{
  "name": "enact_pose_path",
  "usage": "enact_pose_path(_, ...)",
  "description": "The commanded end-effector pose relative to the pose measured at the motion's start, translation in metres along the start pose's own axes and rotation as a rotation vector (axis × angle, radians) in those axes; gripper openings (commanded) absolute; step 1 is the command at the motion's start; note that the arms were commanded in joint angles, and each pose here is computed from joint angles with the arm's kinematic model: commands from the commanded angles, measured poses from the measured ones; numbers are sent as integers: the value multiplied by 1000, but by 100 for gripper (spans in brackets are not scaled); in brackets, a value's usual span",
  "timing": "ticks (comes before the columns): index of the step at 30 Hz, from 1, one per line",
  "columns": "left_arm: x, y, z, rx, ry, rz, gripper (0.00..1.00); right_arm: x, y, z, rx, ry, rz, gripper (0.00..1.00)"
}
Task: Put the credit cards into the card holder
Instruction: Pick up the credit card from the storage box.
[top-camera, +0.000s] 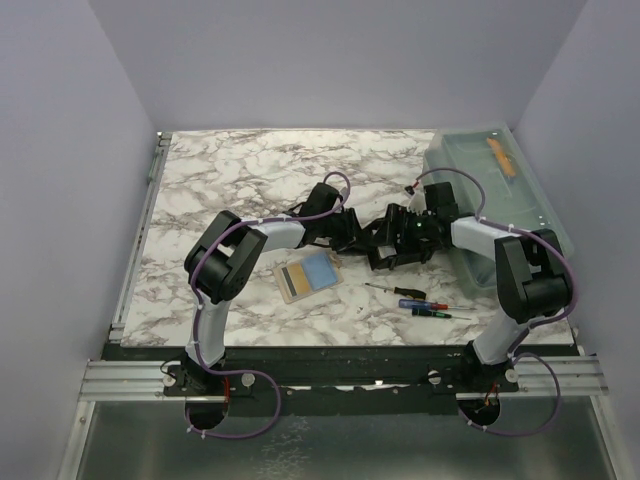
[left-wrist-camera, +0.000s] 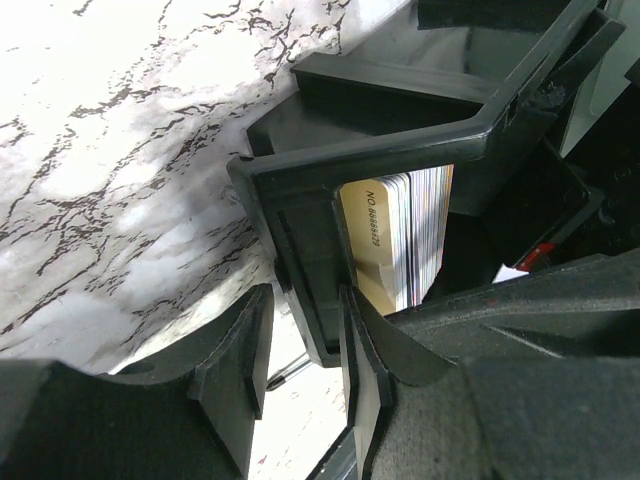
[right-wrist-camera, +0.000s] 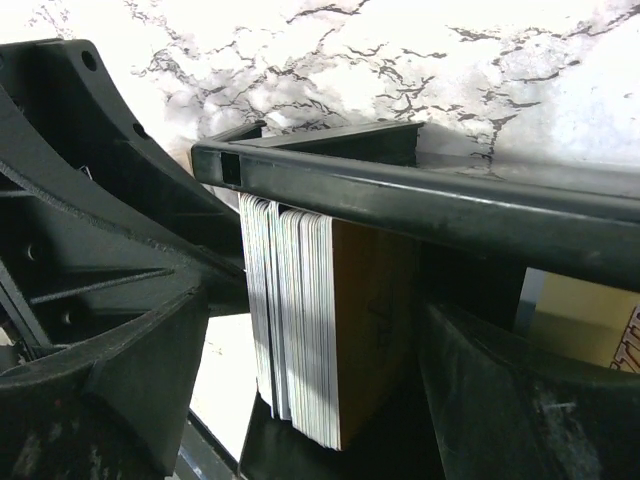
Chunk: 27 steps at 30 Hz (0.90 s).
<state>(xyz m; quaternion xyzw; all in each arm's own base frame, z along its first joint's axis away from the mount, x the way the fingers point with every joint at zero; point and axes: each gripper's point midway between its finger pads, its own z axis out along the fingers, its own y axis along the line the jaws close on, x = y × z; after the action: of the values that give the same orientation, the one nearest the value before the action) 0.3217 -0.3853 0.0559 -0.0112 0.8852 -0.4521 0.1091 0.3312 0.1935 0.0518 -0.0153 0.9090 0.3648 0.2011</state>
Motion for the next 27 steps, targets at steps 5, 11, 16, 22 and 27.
enact_pose_path(5,-3,-6,5,17,-4,28,38,-1,35,-13,-138,-16,12,64)
enact_pose_path(11,-3,-6,4,16,-4,30,38,-3,38,-20,-125,-40,12,65)
enact_pose_path(16,-3,-7,4,19,-4,28,38,-2,38,-17,-131,-31,20,51)
enact_pose_path(22,-4,-8,4,21,-5,31,38,-3,36,-13,-140,-26,17,31)
enact_pose_path(27,-3,-8,5,21,-2,29,38,-4,32,-9,-130,-19,22,15)
